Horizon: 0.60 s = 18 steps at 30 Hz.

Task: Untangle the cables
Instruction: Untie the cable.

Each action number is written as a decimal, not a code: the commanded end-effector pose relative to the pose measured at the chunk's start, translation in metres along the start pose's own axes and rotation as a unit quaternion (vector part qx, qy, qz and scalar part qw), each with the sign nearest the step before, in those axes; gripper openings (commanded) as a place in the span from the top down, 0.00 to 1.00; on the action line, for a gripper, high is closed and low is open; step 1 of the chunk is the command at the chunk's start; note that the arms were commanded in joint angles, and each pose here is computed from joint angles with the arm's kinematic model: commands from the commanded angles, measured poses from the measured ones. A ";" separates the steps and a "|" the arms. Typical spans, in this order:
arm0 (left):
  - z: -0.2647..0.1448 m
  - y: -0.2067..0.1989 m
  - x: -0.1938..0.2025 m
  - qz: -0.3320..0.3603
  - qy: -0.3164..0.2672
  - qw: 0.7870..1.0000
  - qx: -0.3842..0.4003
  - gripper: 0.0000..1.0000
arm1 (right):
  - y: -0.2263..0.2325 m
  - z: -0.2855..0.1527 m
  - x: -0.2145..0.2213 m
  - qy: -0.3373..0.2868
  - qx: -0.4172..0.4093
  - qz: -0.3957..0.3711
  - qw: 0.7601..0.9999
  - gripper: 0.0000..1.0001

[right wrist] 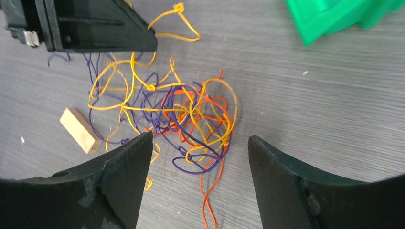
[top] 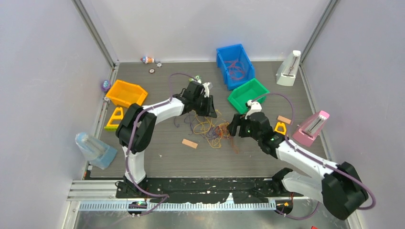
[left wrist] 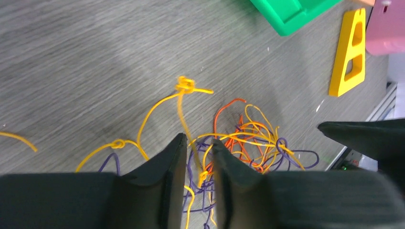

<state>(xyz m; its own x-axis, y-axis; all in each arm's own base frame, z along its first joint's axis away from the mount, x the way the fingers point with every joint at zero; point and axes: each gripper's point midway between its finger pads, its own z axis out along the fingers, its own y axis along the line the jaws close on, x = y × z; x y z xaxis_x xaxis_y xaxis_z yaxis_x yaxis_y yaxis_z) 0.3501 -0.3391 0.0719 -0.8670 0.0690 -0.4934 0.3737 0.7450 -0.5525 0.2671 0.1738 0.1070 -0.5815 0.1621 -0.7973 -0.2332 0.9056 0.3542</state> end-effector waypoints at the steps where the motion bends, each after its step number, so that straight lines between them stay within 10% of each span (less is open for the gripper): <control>1: 0.001 -0.018 0.000 -0.009 0.002 0.999 0.044 0.89 | 0.030 0.016 -0.010 0.011 -0.064 0.003 0.998 0.25; 8: -0.015 -0.018 -0.013 0.002 -0.025 0.999 0.047 1.00 | 0.026 0.028 0.002 0.032 -0.053 0.022 0.998 0.78; 18: -0.112 -0.004 -0.116 -0.016 -0.186 0.981 0.053 1.00 | -0.016 0.001 0.000 0.012 0.045 0.027 0.999 0.95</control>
<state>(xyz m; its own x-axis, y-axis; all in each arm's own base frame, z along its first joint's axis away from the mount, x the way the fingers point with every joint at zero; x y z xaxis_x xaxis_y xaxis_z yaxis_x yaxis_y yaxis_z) 0.3763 -0.3036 0.1091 -0.8565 -0.0585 -0.5129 0.3197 0.7200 -0.6160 0.2692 0.1855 0.0907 -0.6538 0.1594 -0.7397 -0.2266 0.8915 0.3923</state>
